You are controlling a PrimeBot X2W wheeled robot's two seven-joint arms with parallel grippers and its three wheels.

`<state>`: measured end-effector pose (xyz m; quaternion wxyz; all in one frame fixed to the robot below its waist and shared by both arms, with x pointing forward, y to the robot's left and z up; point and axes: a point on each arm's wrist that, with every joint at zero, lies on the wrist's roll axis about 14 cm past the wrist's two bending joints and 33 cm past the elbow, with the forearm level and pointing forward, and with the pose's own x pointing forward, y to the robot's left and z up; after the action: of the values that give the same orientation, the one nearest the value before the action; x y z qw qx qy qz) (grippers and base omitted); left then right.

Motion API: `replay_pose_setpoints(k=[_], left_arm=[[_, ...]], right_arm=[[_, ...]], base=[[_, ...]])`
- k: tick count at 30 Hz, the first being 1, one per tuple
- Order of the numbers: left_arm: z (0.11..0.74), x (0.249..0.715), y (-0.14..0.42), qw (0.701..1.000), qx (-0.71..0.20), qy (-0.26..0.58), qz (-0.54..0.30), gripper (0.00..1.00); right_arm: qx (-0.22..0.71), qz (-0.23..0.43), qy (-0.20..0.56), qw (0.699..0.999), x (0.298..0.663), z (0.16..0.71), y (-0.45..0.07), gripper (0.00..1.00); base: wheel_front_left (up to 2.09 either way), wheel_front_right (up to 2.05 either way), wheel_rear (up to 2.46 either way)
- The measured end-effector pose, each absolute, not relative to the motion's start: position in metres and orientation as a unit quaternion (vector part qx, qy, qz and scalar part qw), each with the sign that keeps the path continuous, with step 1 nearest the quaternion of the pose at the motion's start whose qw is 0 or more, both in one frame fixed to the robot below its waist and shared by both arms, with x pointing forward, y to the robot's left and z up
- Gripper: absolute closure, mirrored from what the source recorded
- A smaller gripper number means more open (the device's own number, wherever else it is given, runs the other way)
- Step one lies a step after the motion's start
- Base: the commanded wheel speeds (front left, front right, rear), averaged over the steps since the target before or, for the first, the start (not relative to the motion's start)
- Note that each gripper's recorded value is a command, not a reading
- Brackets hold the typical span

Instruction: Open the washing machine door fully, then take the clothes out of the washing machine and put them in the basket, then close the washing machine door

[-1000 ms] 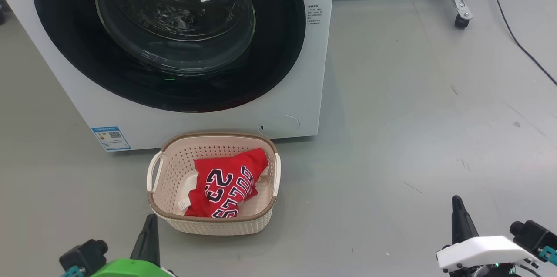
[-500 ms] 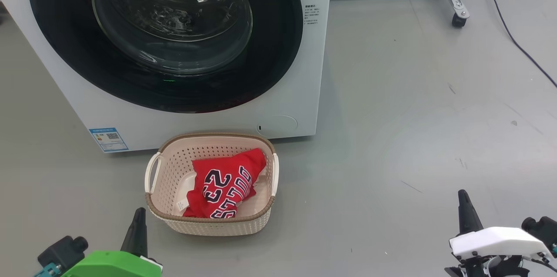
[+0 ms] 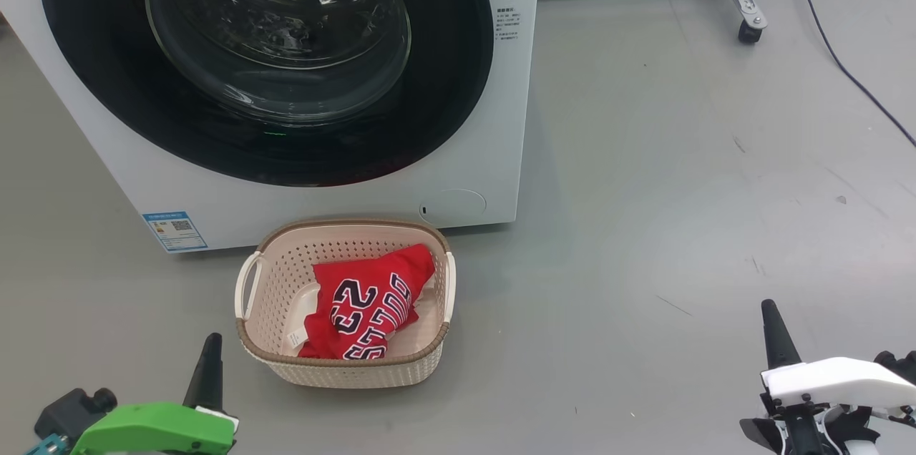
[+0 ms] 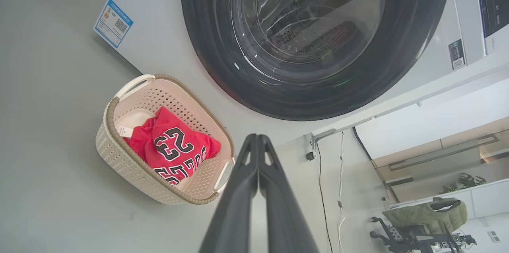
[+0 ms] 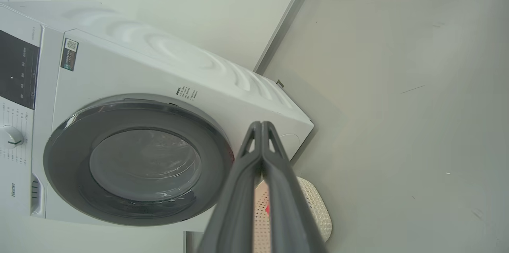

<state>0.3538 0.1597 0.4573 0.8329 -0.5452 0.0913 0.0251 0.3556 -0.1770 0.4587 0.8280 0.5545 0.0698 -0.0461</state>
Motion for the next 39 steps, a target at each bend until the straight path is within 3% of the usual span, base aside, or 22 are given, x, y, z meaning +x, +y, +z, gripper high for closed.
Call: replay_pose_setpoints(k=[32, 39], left_arm=[[0.476, 0.372, 0.182, 0.706, -0.707, 0.047, 0.025, 1.0], [0.476, 0.372, 0.183, 0.702, -0.711, 0.044, 0.026, 1.0]], right_arm=[[0.707, -0.044, 0.026, 0.705, 0.372, 0.478, -0.202, 1.0], [0.712, -0.046, 0.025, 0.7, 0.372, 0.477, -0.203, 1.0]], base=[[0.0, 0.0, 0.0], [0.0, 0.0, 0.0]])
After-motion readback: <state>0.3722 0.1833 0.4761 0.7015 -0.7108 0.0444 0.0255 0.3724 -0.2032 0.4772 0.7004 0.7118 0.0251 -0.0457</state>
